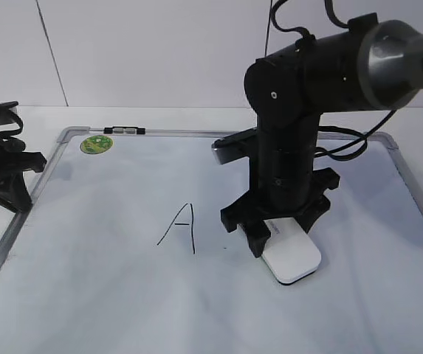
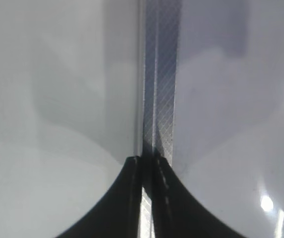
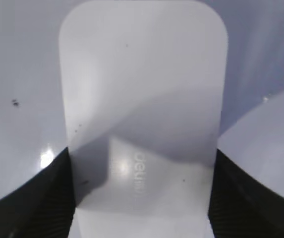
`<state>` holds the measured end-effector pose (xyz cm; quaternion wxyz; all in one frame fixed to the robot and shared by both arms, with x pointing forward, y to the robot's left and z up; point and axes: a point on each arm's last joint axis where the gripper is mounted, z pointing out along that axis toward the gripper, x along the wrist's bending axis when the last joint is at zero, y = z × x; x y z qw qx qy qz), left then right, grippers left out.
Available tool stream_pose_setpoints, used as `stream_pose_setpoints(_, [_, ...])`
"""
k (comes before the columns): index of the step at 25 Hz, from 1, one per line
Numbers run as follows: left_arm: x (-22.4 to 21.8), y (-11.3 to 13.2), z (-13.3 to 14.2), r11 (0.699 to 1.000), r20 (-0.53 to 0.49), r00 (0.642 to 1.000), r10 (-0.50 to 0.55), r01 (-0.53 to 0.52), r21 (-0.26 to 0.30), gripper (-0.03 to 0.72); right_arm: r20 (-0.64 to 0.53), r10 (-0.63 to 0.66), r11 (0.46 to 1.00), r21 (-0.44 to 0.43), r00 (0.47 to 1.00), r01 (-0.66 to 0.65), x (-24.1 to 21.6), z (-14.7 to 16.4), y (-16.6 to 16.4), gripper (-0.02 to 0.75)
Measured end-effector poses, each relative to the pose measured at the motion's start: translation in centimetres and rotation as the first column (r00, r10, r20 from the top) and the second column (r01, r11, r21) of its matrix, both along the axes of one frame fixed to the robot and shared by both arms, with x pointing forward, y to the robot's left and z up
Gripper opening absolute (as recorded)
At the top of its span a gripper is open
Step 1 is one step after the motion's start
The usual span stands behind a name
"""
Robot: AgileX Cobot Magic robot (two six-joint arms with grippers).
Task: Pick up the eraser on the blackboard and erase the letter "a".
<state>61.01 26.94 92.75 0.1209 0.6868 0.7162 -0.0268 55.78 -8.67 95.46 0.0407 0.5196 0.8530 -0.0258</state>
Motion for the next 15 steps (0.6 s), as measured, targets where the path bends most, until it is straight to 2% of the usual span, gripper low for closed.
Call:
stream_pose_setpoints(8, [0.0,0.0,0.0,1.0,0.0,1.0,0.0,0.0,0.0,0.022,0.044,-0.001,1.0,-0.008,0.999,0.002,1.1,1.5,0.1,0.531])
stream_pose_setpoints(12, [0.0,0.0,0.0,1.0,0.0,1.0,0.0,0.0,0.0,0.023,0.058,-0.033,0.998,-0.042,0.998,0.035,1.4,1.8,-0.6,0.531])
stream_pose_setpoints(15, [0.0,0.0,0.0,1.0,0.0,1.0,0.0,0.0,0.0,0.025,0.102,-0.065,0.998,-0.021,0.993,0.067,2.1,3.5,-1.4,0.531])
